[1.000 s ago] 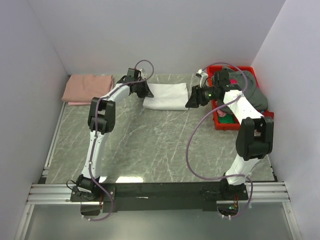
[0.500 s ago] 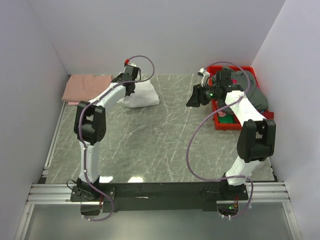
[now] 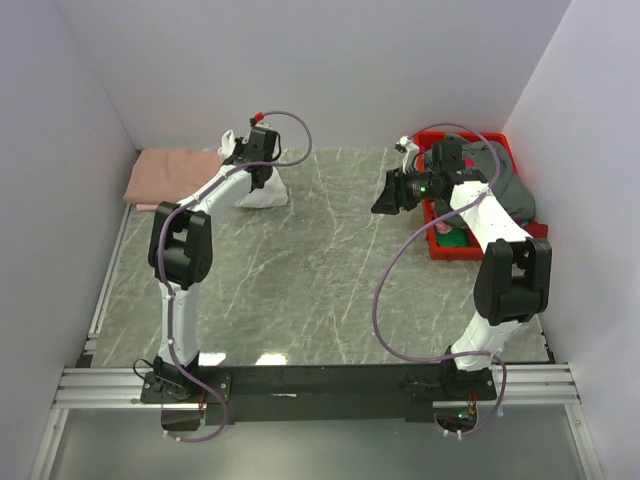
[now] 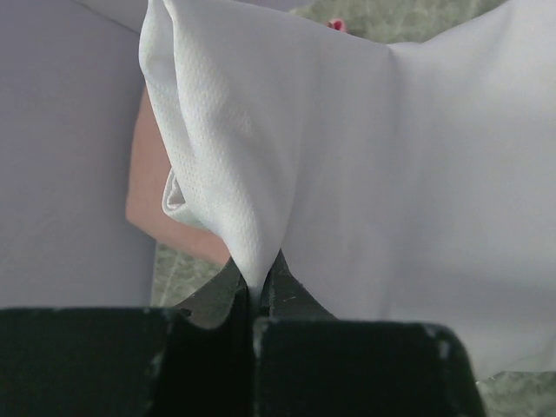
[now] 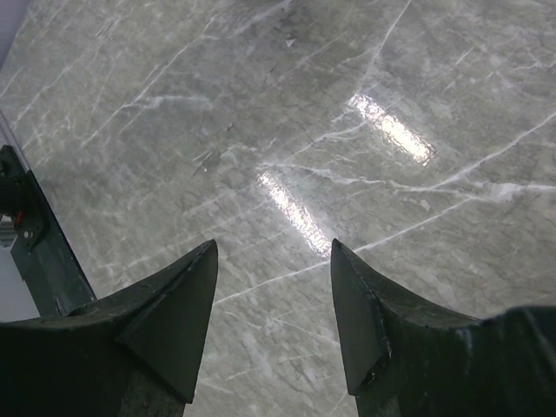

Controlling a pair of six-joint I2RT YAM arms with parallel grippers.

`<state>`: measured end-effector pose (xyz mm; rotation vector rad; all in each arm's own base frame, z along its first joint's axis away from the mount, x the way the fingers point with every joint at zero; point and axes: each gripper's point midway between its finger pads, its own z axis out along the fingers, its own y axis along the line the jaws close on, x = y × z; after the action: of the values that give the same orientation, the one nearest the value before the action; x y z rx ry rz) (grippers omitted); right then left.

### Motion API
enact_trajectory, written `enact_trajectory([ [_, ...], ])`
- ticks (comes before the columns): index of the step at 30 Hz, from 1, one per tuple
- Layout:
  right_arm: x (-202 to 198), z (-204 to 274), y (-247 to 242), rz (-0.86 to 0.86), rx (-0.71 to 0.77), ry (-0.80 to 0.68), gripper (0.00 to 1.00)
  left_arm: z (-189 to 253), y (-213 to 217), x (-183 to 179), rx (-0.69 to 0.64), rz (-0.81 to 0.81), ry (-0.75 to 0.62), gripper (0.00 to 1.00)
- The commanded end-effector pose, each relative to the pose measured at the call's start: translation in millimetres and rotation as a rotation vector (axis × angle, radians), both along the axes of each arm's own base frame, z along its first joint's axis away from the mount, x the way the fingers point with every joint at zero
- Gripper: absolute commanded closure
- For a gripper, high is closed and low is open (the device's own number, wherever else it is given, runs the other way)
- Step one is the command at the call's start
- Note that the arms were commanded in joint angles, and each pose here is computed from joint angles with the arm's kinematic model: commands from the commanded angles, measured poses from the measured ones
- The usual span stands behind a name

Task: Fold and stack the t-shirts
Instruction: Neatly place the folded tshirt to the corner

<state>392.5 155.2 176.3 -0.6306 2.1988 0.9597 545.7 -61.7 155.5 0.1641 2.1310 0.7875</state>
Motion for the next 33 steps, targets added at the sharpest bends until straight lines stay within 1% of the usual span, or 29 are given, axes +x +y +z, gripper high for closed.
enact_trajectory([
  [1,-2,14,1,0.015,0.023,-0.039,0.38,35,7,11,0.078,0.031,-0.086,1.0],
  [10,-3,9,3,0.026,0.034,-0.016,0.38,57,16,15,0.164,0.054,-0.108,1.0],
  [18,-4,8,6,0.038,0.037,-0.013,0.38,79,31,18,0.204,0.057,-0.131,1.0],
  [21,-5,6,7,0.04,0.036,-0.009,0.38,80,35,17,0.222,0.04,-0.115,1.0],
  [28,-6,7,9,0.044,0.039,-0.006,0.38,95,41,21,0.231,0.0,-0.134,1.0],
  [33,-5,3,9,0.047,0.039,0.004,0.38,107,45,20,0.279,-0.016,-0.144,1.0],
])
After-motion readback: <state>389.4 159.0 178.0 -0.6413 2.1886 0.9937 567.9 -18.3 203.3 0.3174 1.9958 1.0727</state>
